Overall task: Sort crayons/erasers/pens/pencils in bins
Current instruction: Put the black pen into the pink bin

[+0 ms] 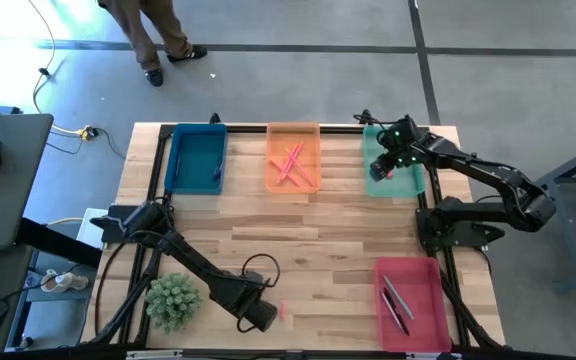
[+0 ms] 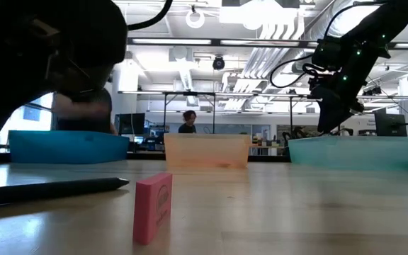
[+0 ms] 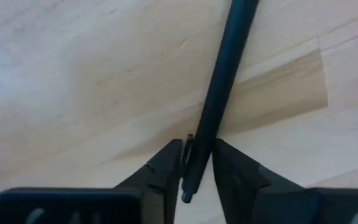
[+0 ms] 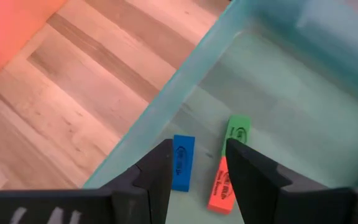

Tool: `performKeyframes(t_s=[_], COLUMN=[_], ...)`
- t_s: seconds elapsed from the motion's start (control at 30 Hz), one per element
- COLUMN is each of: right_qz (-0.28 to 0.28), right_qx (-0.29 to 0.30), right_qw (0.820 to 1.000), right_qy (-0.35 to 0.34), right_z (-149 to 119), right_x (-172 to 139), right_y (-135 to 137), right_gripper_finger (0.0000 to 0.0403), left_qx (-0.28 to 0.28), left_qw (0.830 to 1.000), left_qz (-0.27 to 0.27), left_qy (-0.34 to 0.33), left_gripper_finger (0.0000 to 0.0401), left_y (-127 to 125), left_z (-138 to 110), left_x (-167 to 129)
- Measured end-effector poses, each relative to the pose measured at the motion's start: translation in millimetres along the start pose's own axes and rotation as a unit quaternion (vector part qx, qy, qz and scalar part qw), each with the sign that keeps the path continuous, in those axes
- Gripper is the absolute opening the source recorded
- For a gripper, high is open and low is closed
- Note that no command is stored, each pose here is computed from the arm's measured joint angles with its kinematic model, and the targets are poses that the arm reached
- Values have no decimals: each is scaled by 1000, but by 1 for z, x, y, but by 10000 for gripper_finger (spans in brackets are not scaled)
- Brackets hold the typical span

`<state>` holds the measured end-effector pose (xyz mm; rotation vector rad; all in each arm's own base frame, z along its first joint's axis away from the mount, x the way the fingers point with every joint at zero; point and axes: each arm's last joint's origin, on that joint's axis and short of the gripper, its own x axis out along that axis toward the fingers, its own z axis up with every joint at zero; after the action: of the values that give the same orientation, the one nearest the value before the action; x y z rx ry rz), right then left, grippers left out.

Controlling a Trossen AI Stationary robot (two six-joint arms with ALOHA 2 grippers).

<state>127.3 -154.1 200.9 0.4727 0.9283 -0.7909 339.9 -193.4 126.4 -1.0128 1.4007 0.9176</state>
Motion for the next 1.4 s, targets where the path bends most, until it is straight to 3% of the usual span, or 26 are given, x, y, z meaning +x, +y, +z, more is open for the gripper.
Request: performKeyframes(t_s=[0.23,0.47,0.73,1.13,1.4], right_qz=[-4,-4,21,136,245], right_qx=[-9,-18,-53,-58,-69], right_qw=[1000,1000,998,989,967], right_qy=[-3,-20,-21,6,34], right_z=[13,30,40,38,32], right_x=[-13,-31,-45,-53,-56], right_y=[0,1,3,11,27], right_gripper_finger=[142,142,142,142,142], left_qx=[48,88,93,117,134], left_qw=[999,996,995,984,973], left_qz=[3,-12,-38,-112,-150], left_qy=[6,-2,-10,-71,-112], left_gripper_finger=[34,35,34,33,32], left_y=[0,-3,-5,-15,-26], left_z=[0,0,-1,13,36], left_x=[3,3,-2,-22,-28])
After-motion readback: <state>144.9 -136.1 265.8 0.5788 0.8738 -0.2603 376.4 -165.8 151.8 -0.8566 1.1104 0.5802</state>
